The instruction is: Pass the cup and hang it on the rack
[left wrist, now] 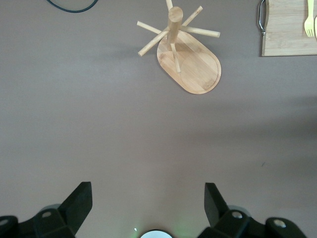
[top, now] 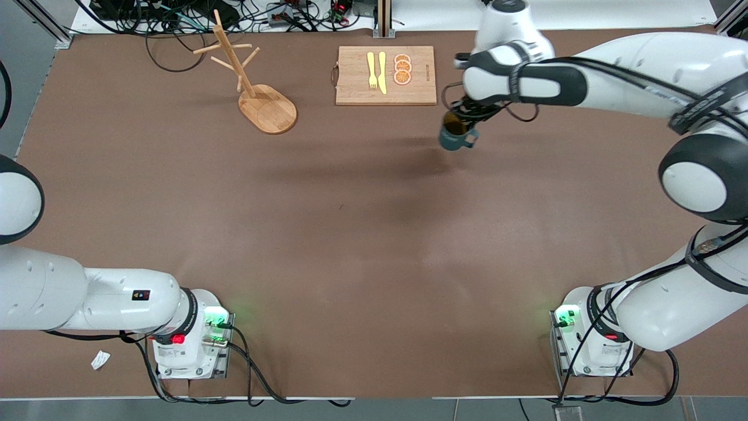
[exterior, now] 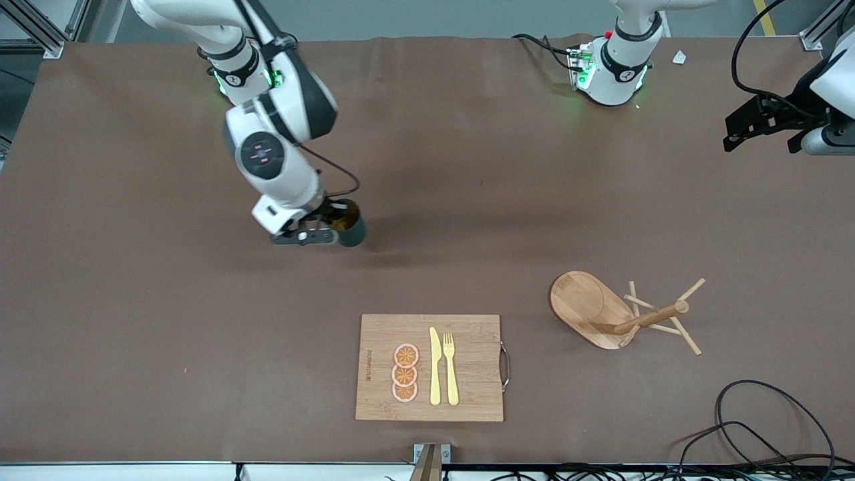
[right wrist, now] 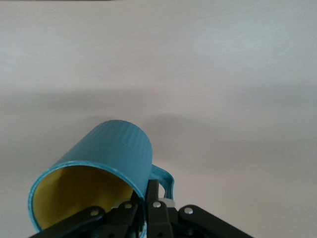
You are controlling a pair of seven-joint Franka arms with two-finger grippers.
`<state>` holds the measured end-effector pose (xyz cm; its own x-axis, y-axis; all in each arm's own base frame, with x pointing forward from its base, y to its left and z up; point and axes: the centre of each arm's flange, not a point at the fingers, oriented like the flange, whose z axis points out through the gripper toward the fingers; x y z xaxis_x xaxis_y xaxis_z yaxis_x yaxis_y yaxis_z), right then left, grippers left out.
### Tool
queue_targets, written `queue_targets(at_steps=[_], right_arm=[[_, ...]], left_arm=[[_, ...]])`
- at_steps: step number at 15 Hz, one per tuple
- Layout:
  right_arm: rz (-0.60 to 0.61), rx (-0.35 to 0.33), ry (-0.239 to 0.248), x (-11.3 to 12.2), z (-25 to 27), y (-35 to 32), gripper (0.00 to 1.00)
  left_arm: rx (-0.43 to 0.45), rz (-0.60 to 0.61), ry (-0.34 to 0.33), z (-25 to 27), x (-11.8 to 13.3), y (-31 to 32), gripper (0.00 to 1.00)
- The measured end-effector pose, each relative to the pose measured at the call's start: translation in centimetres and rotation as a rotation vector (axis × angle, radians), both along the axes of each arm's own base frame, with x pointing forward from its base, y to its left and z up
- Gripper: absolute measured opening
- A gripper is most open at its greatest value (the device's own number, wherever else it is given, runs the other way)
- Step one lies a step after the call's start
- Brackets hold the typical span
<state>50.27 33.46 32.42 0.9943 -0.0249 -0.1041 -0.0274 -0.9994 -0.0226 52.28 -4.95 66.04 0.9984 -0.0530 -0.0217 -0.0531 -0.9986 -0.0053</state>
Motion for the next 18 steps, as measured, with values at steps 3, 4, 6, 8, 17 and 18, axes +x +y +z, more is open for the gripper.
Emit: queue_targets(at_steps=[3,4,6,8,17,18], right_arm=[[-0.07,-0.007,-0.014,-1.1,-1.9,7.0,0.04],[-0.092,-0.011,-0.015,-1.2,-2.7,8.8,0.04],[-0.132,-0.023,-0.012,-1.5,-4.6,11.6,0.04],[-0.147,-0.033,-0.006,-1.5,-6.5,13.2,0.04],[-0.188,-0.042,-0.003,-1.0,-7.6,14.4,0.45],[-0.189,-0.04,-0.006,-0.9,-7.5,14.4,0.54]], left_arm=[[-0.001,0.0,-0.011,-0.1,0.3,0.0,1.0],[-0.001,-0.001,-0.009,-0.3,0.5,-0.1,1.0],[-0.001,-0.004,0.005,-1.1,1.0,-0.2,1.0],[-0.001,-0.009,0.018,-2.2,1.7,-0.5,1.0],[0.002,0.052,0.064,-6.6,5.1,-4.2,1.0],[0.003,0.08,0.058,-7.1,5.5,-5.5,1.0]])
